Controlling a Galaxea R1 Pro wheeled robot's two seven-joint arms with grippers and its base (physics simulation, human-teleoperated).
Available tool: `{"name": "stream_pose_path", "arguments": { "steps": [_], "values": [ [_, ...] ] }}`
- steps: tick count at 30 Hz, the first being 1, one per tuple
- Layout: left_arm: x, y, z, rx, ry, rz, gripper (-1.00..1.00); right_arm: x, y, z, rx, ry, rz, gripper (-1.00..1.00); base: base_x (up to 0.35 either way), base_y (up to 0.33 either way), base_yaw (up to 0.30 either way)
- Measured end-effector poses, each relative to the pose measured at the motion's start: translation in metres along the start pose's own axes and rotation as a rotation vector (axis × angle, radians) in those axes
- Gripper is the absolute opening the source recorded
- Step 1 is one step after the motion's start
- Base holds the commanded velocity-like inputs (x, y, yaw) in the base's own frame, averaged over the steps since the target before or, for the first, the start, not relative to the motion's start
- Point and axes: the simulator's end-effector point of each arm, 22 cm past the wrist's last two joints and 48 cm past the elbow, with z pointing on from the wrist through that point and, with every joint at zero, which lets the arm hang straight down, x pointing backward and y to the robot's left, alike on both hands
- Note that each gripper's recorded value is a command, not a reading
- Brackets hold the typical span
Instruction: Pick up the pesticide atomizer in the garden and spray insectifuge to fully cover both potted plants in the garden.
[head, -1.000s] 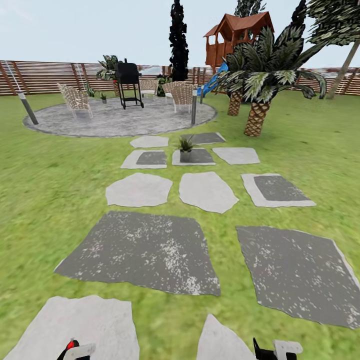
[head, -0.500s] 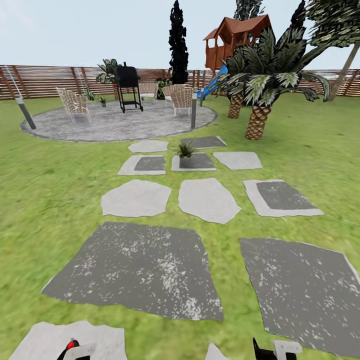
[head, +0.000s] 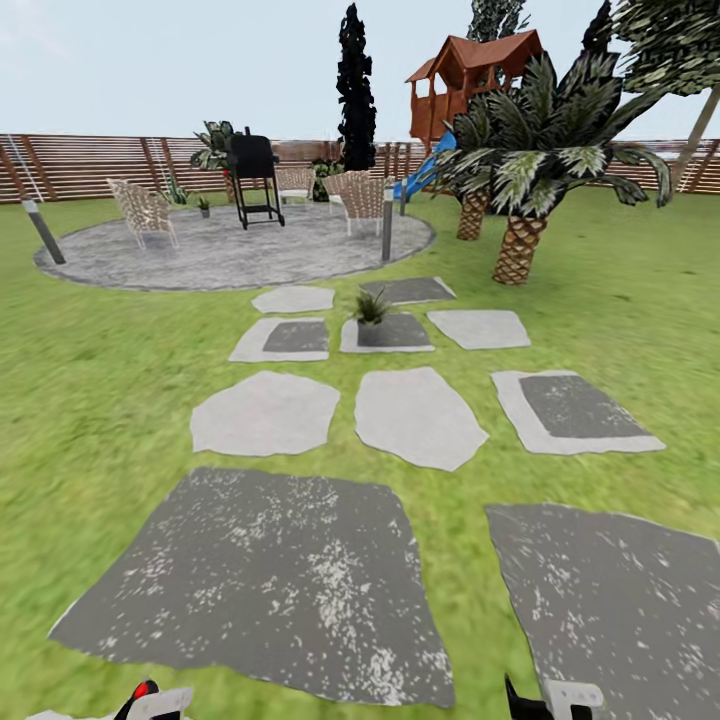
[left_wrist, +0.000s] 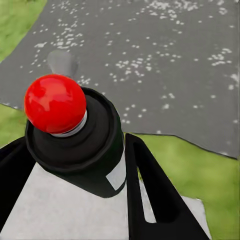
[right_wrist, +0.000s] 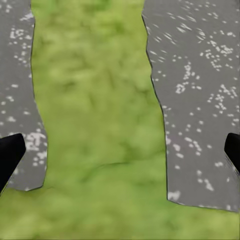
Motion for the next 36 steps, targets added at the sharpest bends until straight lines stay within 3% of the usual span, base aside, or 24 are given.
{"name": "stream_pose_path", "arguments": {
  "steps": [36],
  "values": [
    [0.0000,-0.0002,0.0000,0.001,0.000,0.001,-1.00,0.0000,0.0002,0.0000,-0.001,0.000,-0.001,1.00,0.294,-0.145,0.000]
  ]
}}
